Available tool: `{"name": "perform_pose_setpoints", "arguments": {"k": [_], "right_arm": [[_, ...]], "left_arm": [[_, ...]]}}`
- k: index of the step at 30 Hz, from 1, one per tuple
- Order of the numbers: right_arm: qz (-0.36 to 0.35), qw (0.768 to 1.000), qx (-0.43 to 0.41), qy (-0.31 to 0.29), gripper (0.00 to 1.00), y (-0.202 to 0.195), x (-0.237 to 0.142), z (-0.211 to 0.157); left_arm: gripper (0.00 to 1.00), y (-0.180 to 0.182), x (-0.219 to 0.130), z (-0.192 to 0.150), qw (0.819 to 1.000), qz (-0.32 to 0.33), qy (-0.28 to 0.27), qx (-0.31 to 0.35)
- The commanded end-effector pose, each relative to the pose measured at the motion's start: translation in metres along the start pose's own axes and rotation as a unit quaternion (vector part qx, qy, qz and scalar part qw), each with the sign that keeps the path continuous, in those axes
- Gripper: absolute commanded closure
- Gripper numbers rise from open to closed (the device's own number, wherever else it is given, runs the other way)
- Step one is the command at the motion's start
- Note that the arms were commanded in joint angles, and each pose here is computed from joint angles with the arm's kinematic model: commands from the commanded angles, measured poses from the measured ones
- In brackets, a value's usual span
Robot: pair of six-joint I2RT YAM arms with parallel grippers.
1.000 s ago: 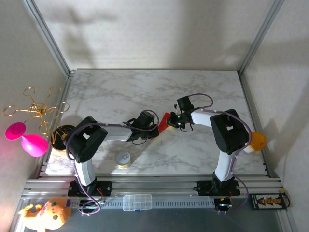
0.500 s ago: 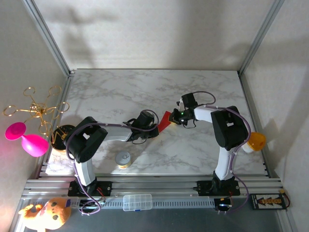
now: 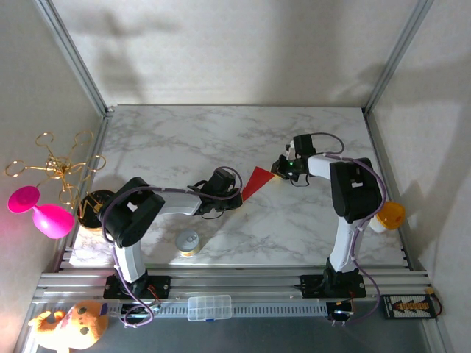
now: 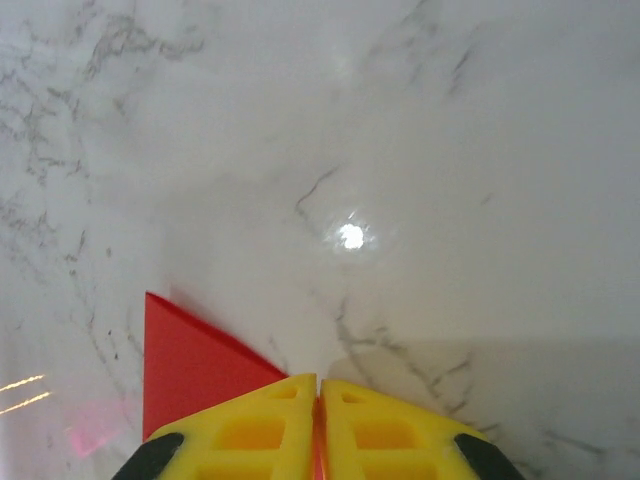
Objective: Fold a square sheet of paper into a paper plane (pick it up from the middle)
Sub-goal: Fold the wing for the fifth time at the center of the table.
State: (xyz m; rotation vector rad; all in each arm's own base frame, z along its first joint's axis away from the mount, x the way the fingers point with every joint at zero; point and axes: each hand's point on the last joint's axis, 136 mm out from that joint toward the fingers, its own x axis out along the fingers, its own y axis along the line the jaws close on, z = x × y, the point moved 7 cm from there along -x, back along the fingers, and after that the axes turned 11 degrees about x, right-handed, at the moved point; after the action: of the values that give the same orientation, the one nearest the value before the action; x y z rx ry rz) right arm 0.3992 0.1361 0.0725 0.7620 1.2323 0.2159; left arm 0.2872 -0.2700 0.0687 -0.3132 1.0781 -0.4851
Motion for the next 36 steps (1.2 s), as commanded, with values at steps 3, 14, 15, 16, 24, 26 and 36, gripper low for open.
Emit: {"name": "perform_pose_setpoints", "arguments": {"k": [3,14,15,16,24,26,36], "right_arm": [[-0.049,0.998,-0.003,-0.051,0.88,-0.018,-0.002,0.022],[0.039,0.995,-0.034,-0.085,0.87,0.025,-0.050,-0.003],[0.045,0.996,-0.036,-0.070,0.87,0.027,-0.048,-0.012],[0.050,0.996,-0.037,-0.058,0.87,0.029,-0.045,-0.020],[0.083,0.994,-0.064,0.038,0.87,0.048,-0.013,-0.065],[0.085,0.992,-0.075,0.060,0.87,0.051,-0.003,-0.071],[0.017,0.992,-0.068,0.101,0.88,0.026,0.029,-0.087]], "left_arm": [[1.00,0.039,0.009,-0.047,0.992,0.085,0.097,-0.006],[1.00,0.031,0.010,-0.039,0.993,0.074,0.091,-0.004],[1.00,0.030,0.010,-0.038,0.993,0.073,0.089,-0.004],[1.00,0.029,0.009,-0.037,0.993,0.071,0.089,-0.004],[1.00,0.021,0.006,-0.029,0.995,0.058,0.082,-0.003],[1.00,0.018,0.005,-0.026,0.995,0.052,0.080,-0.001],[0.98,-0.015,-0.011,0.005,0.998,0.000,0.055,0.030]]}}
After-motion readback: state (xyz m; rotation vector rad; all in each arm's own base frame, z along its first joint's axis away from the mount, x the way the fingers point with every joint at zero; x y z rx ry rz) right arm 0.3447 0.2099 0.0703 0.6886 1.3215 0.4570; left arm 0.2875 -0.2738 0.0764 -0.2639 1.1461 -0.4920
